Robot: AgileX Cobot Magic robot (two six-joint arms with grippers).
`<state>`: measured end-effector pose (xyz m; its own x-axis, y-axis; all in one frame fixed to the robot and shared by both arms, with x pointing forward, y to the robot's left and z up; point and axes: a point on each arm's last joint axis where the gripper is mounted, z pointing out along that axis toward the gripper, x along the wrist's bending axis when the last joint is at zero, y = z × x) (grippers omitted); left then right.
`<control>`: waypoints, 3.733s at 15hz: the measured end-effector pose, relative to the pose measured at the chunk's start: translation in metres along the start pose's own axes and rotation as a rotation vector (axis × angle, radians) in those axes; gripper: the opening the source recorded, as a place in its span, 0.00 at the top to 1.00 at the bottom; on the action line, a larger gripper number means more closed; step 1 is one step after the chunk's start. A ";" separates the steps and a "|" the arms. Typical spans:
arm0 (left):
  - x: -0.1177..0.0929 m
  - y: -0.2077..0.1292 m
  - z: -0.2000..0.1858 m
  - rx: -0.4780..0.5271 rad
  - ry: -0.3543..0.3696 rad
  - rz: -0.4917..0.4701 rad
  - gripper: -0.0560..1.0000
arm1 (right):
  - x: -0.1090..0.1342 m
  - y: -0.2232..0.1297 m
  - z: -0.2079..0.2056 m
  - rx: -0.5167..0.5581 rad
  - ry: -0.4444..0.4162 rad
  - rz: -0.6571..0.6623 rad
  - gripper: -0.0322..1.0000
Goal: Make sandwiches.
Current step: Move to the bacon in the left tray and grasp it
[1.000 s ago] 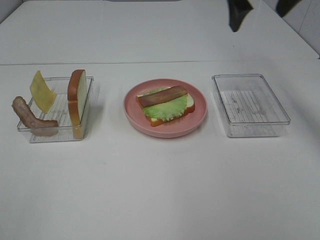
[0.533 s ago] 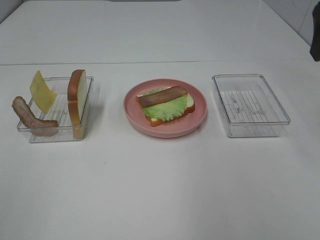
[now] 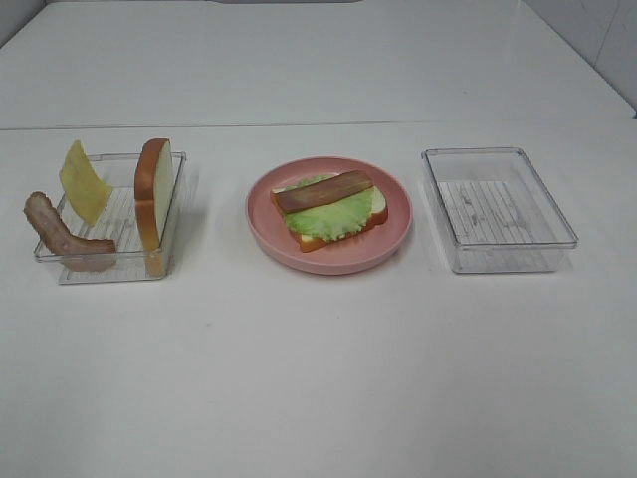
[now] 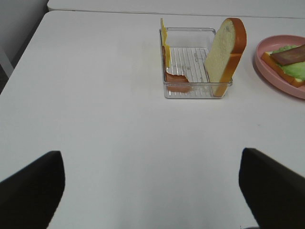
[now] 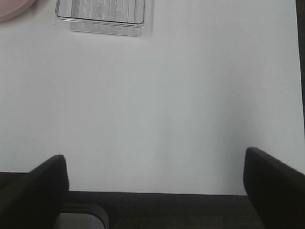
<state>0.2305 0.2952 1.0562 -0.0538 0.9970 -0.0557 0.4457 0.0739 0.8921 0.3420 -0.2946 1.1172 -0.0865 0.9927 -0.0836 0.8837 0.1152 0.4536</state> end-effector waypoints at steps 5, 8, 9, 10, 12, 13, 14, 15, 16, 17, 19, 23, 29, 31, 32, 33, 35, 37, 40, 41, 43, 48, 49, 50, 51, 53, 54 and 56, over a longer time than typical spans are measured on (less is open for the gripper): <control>0.000 0.000 0.000 0.000 0.000 0.000 0.09 | 0.000 -0.062 -0.005 -0.123 -0.009 0.009 0.04; 0.000 0.000 0.000 0.000 0.000 0.000 0.09 | 0.000 -0.099 0.008 -0.175 -0.026 0.012 0.04; 0.000 0.000 0.000 0.000 0.000 0.000 0.09 | 0.000 -0.104 0.011 -0.180 -0.031 0.011 0.04; 0.000 0.000 0.000 0.000 0.000 0.000 0.09 | 0.000 -0.112 0.018 -0.184 -0.041 0.010 0.04; 0.000 0.000 0.000 0.000 0.000 0.000 0.09 | 0.000 -0.126 0.026 -0.205 -0.047 0.012 0.04; 0.000 0.000 0.000 0.000 0.000 0.000 0.09 | 0.000 -0.130 0.026 -0.231 -0.048 0.015 0.04; 0.000 0.000 0.000 0.000 0.000 0.000 0.09 | 0.000 -0.135 0.025 -0.265 -0.047 0.018 0.04; 0.000 0.000 0.000 0.000 0.000 0.000 0.09 | 0.000 -0.139 0.024 -0.286 -0.043 0.021 0.04; 0.000 0.000 0.000 0.000 0.000 0.000 0.09 | 0.001 -0.140 0.024 -0.297 -0.036 0.023 0.04; 0.000 0.000 0.000 0.000 0.000 0.000 0.09 | 0.002 -0.142 0.023 -0.318 -0.024 0.026 0.04; 0.000 0.000 0.000 0.000 0.000 0.000 0.09 | 0.004 -0.145 0.021 -0.383 -0.001 0.032 0.04; 0.000 0.000 0.000 0.000 0.000 0.000 0.09 | 0.008 -0.140 0.028 -0.427 0.032 0.033 0.04; 0.000 0.000 0.000 0.000 0.000 0.000 0.09 | 0.008 -0.140 0.028 -0.433 0.035 0.033 0.04; 0.000 0.000 0.000 0.000 0.000 0.000 0.09 | 0.008 -0.140 0.028 -0.433 0.035 0.033 0.04; 0.000 0.000 0.000 0.000 0.000 0.000 0.09 | 0.008 -0.140 0.028 -0.433 0.035 0.033 0.04; 0.000 0.000 0.000 0.000 0.000 0.000 0.09 | 0.008 -0.140 0.028 -0.433 0.035 0.033 0.04; 0.000 0.000 0.000 0.000 0.000 0.000 0.09 | 0.008 -0.140 0.028 -0.433 0.035 0.033 0.04; 0.000 0.000 0.000 0.000 0.000 0.000 0.09 | 0.008 -0.140 0.028 -0.433 0.035 0.033 0.04; 0.000 0.000 0.000 0.000 0.000 0.000 0.09 | 0.008 -0.140 0.028 -0.433 0.035 0.033 0.04; 0.000 0.000 0.000 0.000 0.000 0.000 0.09 | 0.008 -0.140 0.028 -0.433 0.035 0.033 0.04; 0.000 0.000 0.000 0.000 0.000 0.000 0.09 | 0.008 -0.140 0.028 -0.433 0.035 0.033 0.04; 0.000 0.000 0.000 0.000 0.000 0.000 0.09 | 0.008 -0.140 0.028 -0.433 0.035 0.033 0.04; 0.000 0.000 0.000 0.000 0.000 0.000 0.09 | 0.008 -0.140 0.028 -0.433 0.035 0.033 0.04; 0.000 0.000 0.000 0.000 0.000 0.000 0.09 | 0.008 -0.140 0.028 -0.433 0.035 0.033 0.04; 0.000 0.000 0.000 0.000 0.000 0.000 0.09 | 0.008 -0.139 0.028 -0.434 0.035 0.034 0.04; 0.000 0.000 0.000 0.000 0.000 0.000 0.09 | 0.008 -0.139 0.028 -0.434 0.035 0.034 0.04; 0.000 0.000 0.000 0.000 0.000 0.000 0.09 | 0.008 -0.139 0.028 -0.434 0.035 0.034 0.04; 0.000 0.000 0.000 0.000 0.000 0.000 0.09 | 0.008 -0.139 0.028 -0.434 0.035 0.034 0.04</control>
<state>0.2305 0.2952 1.0562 -0.0538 0.9970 -0.0557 0.4457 0.0739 0.8921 0.2309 -0.3038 1.0286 -0.0833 0.9959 -0.0356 0.6118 0.0793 0.7870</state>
